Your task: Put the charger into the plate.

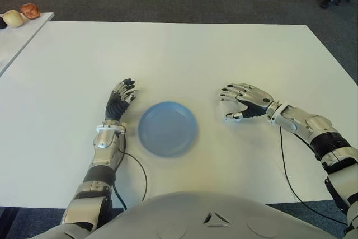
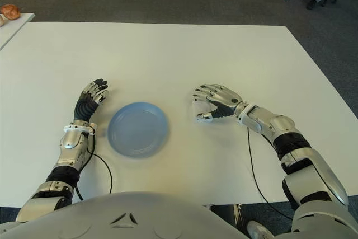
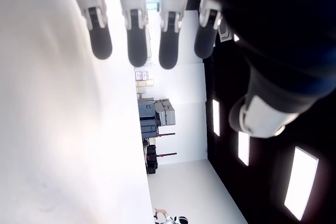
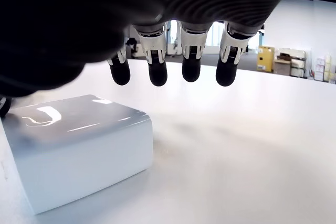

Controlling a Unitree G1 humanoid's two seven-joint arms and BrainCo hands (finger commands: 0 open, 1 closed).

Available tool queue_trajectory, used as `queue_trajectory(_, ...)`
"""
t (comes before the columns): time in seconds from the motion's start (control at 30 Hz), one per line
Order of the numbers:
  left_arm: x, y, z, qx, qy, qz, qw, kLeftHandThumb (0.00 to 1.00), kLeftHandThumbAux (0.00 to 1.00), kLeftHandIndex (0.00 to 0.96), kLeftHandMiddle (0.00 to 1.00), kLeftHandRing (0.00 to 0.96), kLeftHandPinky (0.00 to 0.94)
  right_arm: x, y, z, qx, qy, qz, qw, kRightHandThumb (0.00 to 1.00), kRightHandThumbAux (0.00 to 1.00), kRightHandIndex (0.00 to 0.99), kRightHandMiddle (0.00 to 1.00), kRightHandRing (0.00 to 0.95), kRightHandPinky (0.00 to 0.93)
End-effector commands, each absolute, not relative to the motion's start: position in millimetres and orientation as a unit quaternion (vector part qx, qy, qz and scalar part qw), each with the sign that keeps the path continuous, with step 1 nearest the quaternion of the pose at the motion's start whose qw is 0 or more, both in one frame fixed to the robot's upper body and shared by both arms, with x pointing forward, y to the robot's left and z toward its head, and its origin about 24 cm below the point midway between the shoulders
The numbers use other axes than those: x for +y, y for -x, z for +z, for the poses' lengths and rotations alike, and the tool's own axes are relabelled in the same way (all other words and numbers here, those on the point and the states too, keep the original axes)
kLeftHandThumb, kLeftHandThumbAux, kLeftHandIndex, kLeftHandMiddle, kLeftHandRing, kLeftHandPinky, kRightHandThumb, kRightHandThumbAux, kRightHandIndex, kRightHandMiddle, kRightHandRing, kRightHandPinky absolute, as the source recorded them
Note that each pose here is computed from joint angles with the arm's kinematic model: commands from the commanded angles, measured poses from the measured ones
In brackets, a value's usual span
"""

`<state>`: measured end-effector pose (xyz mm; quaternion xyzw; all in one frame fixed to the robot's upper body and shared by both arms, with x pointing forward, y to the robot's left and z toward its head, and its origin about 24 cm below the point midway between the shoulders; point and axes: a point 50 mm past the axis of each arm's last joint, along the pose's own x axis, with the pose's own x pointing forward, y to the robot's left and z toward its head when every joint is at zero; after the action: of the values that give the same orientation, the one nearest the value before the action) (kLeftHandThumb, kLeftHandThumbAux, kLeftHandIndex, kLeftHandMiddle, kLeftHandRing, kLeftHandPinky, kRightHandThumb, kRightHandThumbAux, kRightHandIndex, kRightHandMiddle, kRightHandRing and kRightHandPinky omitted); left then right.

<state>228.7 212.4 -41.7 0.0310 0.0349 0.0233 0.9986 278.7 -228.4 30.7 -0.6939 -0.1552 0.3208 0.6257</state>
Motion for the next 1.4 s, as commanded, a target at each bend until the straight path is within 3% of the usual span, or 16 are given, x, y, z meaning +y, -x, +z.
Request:
queue_trajectory(0.03,213.1,-184.8,-86.9,0.172,-0.018,0.029,0.984,0.000,0.605,0.199,0.223,0.211,0.210,-227.4,-277.1,27.4,-0.144,0.684,0.316,0.642,0.199,0.143,0.000,0.000,0.000,0.000)
queue_trajectory(0.6,214.4,-184.0,-88.0,0.175,-0.023,0.035,0.984,0.000,0.616,0.207,0.225,0.205,0.195,-223.1,-274.4,30.1,-0.163,0.654,0.301,0.675,0.195,0.140,0.000,0.000,0.000,0.000)
queue_trajectory(1.4,215.8,-184.5,-87.9,0.174,-0.028,0.032,0.984,0.000,0.617,0.216,0.235,0.215,0.207,-217.7,-266.2,33.2,-0.173,0.641,0.313,0.679,0.216,0.118,0.000,0.000,0.000,0.000)
